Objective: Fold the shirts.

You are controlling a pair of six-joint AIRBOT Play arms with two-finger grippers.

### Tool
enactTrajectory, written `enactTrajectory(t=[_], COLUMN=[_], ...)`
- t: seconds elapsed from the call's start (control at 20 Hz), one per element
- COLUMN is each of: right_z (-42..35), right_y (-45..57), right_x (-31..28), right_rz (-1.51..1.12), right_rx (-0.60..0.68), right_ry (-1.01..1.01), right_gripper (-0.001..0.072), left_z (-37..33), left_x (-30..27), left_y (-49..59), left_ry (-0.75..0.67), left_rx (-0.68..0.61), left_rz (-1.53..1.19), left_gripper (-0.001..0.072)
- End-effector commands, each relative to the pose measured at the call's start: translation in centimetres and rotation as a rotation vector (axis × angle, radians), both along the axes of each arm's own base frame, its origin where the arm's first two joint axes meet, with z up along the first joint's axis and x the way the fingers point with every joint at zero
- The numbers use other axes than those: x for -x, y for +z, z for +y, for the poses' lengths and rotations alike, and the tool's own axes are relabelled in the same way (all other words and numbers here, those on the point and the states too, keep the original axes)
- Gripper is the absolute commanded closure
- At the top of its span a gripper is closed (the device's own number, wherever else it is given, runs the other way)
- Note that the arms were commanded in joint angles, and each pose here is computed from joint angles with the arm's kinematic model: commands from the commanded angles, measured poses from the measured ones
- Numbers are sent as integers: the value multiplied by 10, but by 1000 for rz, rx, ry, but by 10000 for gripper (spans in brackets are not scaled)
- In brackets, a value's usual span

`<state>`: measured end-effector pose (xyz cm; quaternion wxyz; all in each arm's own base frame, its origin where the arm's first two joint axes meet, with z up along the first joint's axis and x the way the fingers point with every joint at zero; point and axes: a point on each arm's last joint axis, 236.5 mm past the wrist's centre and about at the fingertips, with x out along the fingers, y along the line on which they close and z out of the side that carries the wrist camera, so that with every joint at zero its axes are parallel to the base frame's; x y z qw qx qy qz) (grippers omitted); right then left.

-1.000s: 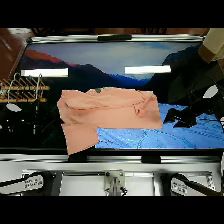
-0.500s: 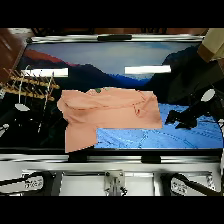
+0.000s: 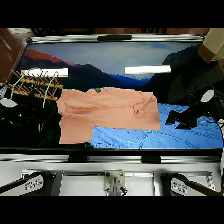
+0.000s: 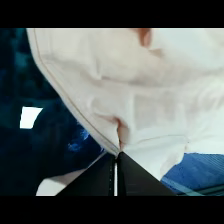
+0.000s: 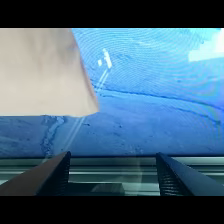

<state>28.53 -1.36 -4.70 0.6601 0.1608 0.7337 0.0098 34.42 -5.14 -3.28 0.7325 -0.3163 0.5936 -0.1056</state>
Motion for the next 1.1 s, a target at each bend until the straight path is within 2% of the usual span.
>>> enactTrajectory(t=[0.0,0.3,0.5,0.7,0.85,1.05], right_z=[1,-3,14,36,68,102], right_y=[1,0,-14,-46,-55,-73], right_x=[4,6,17,18,1,-10], right_rz=[16,14,29,4,-25,-42], right_rx=[-6,-27,-196,-232,-319,-325], right_ry=[8,-3,-127,-172,-174,-128], right_gripper=[69,69,46,47,47,50], left_z=[13,4,8,9,9,9], left_x=[-4,7,37,39,39,39], left_y=[33,78,76,79,79,79], left_ry=[3,-78,-174,-176,-176,-176], left_rx=[-9,-19,-119,-134,-134,-134], left_rz=[-58,-120,-67,-77,-77,-77], left_gripper=[670,671,671,671,671,671])
